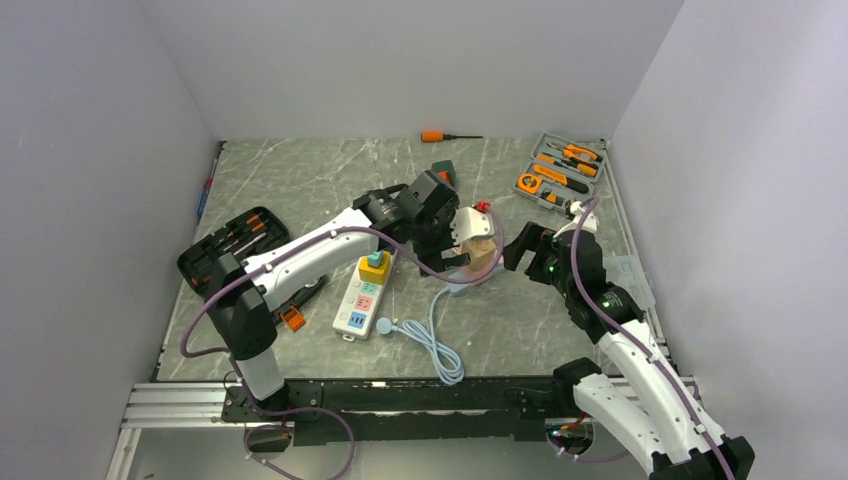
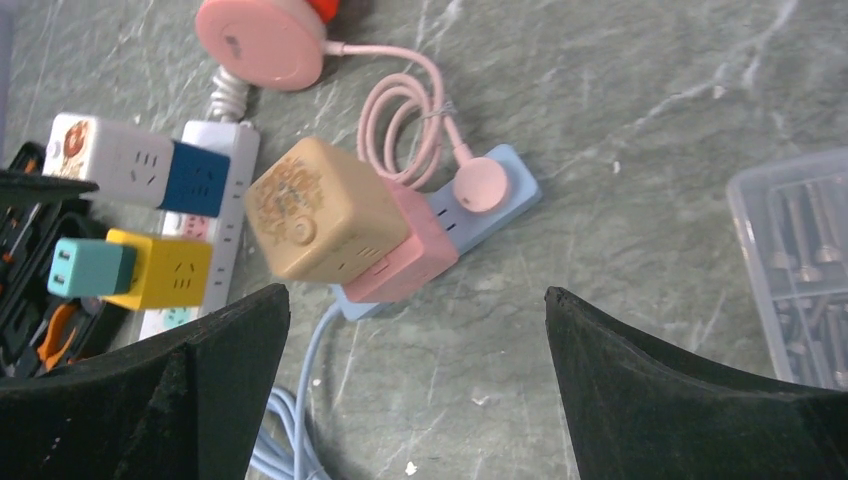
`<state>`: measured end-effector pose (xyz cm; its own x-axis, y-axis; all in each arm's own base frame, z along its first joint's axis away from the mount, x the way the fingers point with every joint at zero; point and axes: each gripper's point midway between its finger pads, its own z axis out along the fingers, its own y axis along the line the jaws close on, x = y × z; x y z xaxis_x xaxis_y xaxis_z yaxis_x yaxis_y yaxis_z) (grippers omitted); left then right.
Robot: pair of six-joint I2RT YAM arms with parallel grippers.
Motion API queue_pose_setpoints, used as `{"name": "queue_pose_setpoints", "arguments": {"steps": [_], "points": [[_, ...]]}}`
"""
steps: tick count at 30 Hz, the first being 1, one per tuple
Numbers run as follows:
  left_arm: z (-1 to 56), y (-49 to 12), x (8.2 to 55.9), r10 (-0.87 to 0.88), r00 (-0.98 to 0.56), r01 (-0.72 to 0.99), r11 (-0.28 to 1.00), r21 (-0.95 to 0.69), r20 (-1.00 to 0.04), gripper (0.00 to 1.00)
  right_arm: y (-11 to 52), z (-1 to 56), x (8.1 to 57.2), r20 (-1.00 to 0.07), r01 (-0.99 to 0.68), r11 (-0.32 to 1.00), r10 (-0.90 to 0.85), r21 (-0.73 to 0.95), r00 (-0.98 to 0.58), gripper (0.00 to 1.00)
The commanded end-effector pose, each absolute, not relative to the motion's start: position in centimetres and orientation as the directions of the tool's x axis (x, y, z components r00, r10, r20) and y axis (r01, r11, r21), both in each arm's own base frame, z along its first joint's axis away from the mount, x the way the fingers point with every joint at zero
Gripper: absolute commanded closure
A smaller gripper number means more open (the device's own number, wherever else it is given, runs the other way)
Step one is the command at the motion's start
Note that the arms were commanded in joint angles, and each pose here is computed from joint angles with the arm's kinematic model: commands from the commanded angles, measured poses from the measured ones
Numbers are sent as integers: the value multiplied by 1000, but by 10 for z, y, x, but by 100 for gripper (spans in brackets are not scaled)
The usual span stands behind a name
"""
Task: Pull the plug off the socket
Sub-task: Remove the plug from the socket.
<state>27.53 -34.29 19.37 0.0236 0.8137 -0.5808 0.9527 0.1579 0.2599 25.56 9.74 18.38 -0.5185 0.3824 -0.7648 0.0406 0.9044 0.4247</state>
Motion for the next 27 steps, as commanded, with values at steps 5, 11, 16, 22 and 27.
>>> {"name": "queue_pose_setpoints", "arguments": {"steps": [5, 11, 16, 22, 27], "points": [[217, -392, 270, 659, -55, 971, 212, 115, -750, 1, 78, 164, 258, -700, 162, 877, 462, 453, -545, 0], [233, -398, 277, 632, -21, 965, 215, 149, -775, 1, 68, 152, 263, -663, 206, 842, 523, 499, -535, 0], [223, -413, 298, 599, -231, 951, 304, -49, -767, 1, 66, 151, 264, -662, 215, 823, 555, 526, -503, 0], [256, -412, 343, 436, -362, 929, 244, -279, -824, 1, 66, 147, 265, -609, 242, 754, 642, 610, -466, 0], [268, -398, 322, 564, 80, 969, 150, 197, -822, 1, 75, 121, 264, -511, 251, 706, 671, 662, -538, 0]]}}
